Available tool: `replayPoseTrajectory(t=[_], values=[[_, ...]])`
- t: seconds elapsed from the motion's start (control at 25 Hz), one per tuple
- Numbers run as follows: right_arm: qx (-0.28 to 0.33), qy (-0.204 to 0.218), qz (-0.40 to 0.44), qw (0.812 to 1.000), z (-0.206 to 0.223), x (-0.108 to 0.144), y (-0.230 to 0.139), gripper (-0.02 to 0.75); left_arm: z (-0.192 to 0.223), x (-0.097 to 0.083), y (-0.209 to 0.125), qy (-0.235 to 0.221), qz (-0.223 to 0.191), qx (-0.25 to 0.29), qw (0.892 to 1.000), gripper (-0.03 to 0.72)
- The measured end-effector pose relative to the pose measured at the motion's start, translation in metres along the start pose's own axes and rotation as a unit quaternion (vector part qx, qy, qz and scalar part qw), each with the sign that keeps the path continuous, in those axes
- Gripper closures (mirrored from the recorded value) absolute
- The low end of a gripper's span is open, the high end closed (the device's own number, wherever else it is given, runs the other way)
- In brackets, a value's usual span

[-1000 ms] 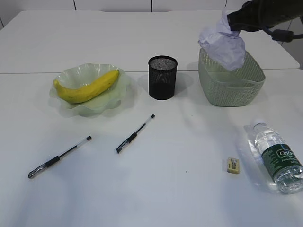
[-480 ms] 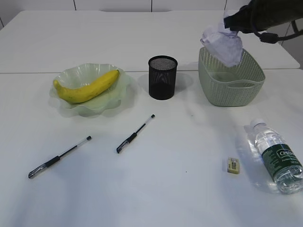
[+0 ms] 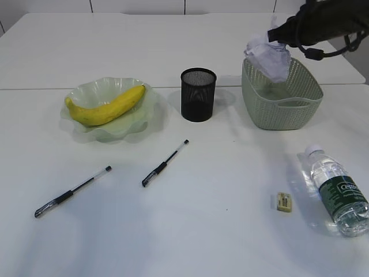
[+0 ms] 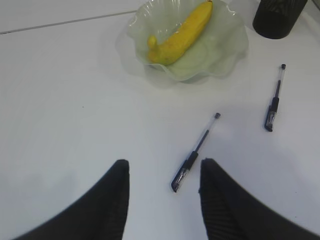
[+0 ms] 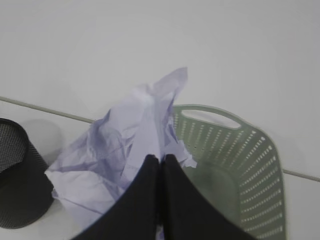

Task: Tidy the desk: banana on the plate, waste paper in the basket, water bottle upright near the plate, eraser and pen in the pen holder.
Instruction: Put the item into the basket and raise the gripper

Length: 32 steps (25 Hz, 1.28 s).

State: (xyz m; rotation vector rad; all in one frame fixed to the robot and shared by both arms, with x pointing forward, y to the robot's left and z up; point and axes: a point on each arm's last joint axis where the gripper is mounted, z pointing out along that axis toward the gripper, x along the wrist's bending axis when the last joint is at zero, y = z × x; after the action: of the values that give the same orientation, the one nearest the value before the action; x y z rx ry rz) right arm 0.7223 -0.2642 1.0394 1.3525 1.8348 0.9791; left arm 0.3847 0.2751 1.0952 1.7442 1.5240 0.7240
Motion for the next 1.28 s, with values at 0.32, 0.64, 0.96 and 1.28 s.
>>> replayPoseTrajectory(t=[0.32, 0.64, 0.96, 1.28], values=[[-0.009, -0.027, 0.009, 1.000, 0.002, -0.019, -0.004, 0.753, 0.000, 0.000, 0.000, 0.000, 0.000, 0.000, 1.000, 0.361], [-0.013, -0.031, 0.010, 0.999, 0.002, -0.020, -0.003, 0.752, 0.000, 0.000, 0.000, 0.000, 0.000, 0.000, 1.000, 0.361], [-0.013, -0.033, 0.003, 0.999, 0.002, -0.021, -0.004, 0.598, 0.000, 0.000, 0.000, 0.000, 0.000, 0.000, 1.000, 0.361], [-0.013, -0.033, 0.002, 0.999, 0.002, -0.021, -0.004, 0.392, 0.000, 0.000, -0.001, 0.000, 0.000, 0.004, 1.000, 0.361]])
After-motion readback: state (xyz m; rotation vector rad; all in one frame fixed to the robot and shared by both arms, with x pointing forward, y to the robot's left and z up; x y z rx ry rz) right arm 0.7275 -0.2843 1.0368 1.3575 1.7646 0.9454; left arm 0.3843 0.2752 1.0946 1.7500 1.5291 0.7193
